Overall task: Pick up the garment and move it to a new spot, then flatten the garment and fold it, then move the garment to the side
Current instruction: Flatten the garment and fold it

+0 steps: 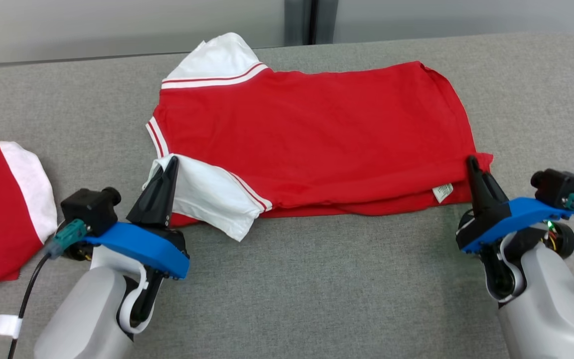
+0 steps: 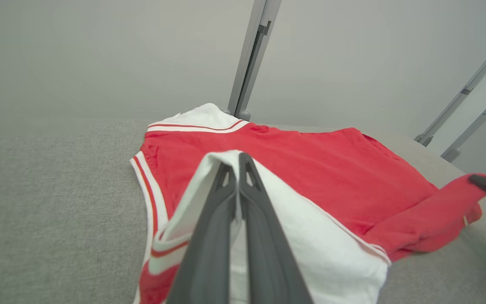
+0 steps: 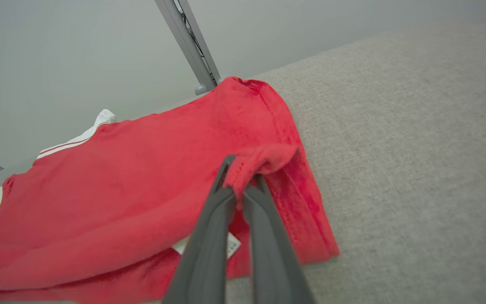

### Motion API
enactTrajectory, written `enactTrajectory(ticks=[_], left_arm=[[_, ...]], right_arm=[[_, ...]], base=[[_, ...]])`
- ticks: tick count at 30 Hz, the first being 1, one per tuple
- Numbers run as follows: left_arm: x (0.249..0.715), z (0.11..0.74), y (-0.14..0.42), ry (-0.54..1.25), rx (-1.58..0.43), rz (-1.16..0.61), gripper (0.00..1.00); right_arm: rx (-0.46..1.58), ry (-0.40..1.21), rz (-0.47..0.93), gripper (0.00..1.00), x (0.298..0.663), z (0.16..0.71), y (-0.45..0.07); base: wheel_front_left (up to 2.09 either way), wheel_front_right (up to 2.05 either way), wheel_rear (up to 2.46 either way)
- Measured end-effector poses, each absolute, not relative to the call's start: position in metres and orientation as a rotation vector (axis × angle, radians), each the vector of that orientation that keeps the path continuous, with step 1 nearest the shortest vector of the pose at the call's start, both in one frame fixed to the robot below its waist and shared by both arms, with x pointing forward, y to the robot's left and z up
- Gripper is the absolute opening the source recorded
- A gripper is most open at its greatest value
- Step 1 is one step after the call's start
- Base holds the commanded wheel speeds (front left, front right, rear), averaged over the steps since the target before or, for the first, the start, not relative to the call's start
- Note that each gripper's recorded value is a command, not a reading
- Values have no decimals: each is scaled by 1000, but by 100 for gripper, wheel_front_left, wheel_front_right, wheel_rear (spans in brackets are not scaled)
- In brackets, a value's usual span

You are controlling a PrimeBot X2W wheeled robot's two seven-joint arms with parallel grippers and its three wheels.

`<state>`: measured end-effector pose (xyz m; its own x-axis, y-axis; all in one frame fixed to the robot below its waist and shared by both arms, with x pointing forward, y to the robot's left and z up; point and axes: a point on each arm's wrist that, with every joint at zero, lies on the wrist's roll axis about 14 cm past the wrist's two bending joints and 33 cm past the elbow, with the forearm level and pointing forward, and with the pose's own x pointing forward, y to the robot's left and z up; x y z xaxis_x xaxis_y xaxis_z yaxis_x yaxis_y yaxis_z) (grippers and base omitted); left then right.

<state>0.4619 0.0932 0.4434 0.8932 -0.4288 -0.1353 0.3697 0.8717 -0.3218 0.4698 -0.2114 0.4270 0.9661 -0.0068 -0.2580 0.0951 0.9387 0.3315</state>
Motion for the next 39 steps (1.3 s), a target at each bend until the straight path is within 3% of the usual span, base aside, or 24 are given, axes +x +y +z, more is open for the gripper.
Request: enactTrajectory(ticks=[5,7,8,9,10,24,39], left_arm=[[471,433,90,236,-286,-424,0],[474,431,89,241,-280,-425,1],[476,430,88,239,-278,-425,30],[478,430,89,236,-273,-424,86],[480,432,90,226,-273,-419,100],[458,430,125,214,-303,-297,100],[405,368,143,402,-254,-243,100]], right_arm=[[334,265,-48,0,480,424,-210],[326,254,-47,100,484,425,-210],[322,254,-46,100,485,424,-210],[317,249,-45,100,486,425,-210],[312,243,-46,100,487,425,-211],[227,234,-64,100,459,421,-234],[167,318,-69,100,448,398,-244]], base=[[0,0,0],[0,0,0],[0,0,0],[0,0,0],[0,0,0],[0,0,0],[0,0,0]])
